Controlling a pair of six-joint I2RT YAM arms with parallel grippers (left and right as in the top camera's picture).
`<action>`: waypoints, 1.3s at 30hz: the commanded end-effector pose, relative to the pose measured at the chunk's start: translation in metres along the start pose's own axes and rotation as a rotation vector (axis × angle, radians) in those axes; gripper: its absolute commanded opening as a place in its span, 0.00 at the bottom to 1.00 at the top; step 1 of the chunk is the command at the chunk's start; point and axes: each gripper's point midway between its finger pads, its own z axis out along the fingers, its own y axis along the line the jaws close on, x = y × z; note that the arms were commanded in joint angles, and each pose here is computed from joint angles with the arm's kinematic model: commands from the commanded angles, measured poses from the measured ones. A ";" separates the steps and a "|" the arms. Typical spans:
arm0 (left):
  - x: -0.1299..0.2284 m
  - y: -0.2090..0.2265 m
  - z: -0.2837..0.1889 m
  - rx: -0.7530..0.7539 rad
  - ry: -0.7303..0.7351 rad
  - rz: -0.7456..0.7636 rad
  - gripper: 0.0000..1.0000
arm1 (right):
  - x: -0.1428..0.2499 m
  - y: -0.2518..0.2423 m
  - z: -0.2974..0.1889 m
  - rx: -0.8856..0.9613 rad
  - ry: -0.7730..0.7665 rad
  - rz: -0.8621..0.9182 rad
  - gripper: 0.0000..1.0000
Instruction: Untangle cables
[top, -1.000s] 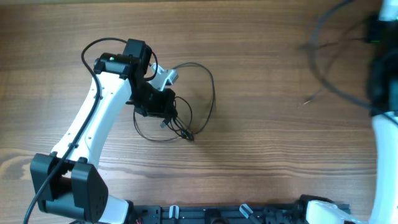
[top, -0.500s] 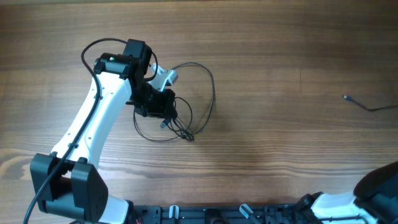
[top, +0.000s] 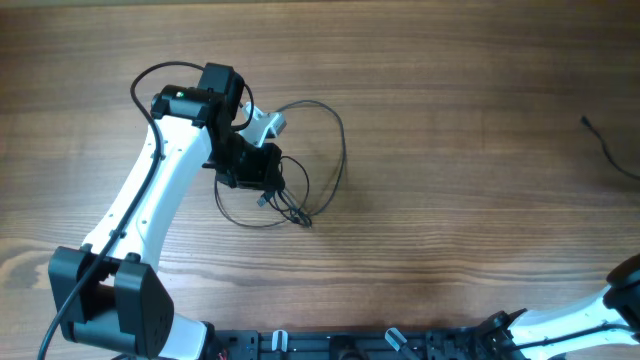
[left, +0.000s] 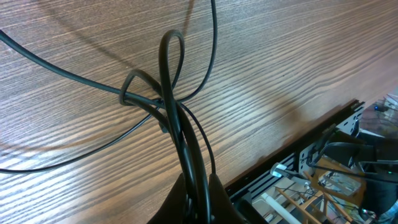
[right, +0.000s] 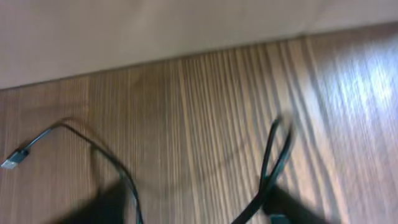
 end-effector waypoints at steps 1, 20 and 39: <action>0.001 -0.001 0.003 0.005 0.009 -0.003 0.04 | 0.024 -0.004 0.001 0.024 0.109 0.231 1.00; -0.024 0.004 0.002 -0.017 -0.087 -0.015 0.04 | 0.263 0.136 -0.136 -0.704 0.704 -0.764 1.00; 0.003 0.141 -0.052 -0.640 -0.222 -0.685 0.93 | 0.515 0.087 -0.305 -1.057 0.577 -1.921 1.00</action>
